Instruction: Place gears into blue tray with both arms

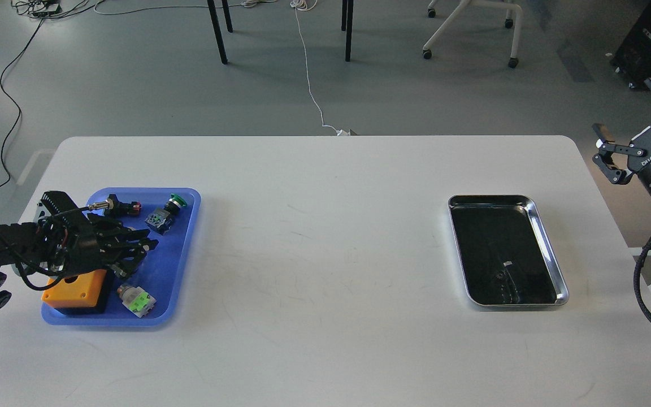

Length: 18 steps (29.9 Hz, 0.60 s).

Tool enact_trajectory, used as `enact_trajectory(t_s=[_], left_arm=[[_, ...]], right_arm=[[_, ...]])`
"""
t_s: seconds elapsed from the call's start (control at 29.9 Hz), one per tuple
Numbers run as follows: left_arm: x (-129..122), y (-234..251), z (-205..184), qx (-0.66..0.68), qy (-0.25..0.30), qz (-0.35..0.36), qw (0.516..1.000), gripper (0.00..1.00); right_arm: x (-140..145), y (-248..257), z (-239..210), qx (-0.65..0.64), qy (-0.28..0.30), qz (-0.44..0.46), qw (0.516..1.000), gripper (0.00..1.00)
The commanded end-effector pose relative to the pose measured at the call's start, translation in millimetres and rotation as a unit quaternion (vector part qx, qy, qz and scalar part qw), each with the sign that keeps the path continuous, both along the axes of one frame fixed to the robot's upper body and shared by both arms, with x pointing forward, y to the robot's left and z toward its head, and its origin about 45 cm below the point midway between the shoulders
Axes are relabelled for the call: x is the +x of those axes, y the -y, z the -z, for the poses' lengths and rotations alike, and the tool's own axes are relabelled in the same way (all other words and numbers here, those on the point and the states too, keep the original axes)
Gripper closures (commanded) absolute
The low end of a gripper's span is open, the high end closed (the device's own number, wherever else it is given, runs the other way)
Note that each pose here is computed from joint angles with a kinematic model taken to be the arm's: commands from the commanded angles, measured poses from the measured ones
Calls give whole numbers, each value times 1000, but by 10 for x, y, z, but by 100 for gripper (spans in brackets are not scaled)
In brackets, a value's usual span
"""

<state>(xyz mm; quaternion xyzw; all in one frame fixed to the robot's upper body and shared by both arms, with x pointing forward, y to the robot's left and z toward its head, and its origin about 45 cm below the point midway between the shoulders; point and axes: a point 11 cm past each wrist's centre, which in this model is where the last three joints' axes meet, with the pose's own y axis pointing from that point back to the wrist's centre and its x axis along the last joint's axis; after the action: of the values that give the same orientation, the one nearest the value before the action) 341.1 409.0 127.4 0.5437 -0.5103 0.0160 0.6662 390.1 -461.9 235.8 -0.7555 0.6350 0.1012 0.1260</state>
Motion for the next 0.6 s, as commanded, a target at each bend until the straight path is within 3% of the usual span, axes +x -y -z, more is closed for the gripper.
enact_trajectory(t_s=[0.0,0.3,0.47,0.57], left_arm=[[68,-3,-70,-21,17,-19,999,20],[200,-74,-264,-48,42,-54,997,17],[671,-50,-930,-187,120,-157,962,4],[882,2,-1254,-280,133,-214,926,3]], right_arm=[[1,-4,-1,0,0,-1,1000,1],[-20,107,-82,-10,4,7,1000,1],[-6,105,-110,-12,7,7,1000,1],[-1,171,-206,-20,13,10,1000,1]])
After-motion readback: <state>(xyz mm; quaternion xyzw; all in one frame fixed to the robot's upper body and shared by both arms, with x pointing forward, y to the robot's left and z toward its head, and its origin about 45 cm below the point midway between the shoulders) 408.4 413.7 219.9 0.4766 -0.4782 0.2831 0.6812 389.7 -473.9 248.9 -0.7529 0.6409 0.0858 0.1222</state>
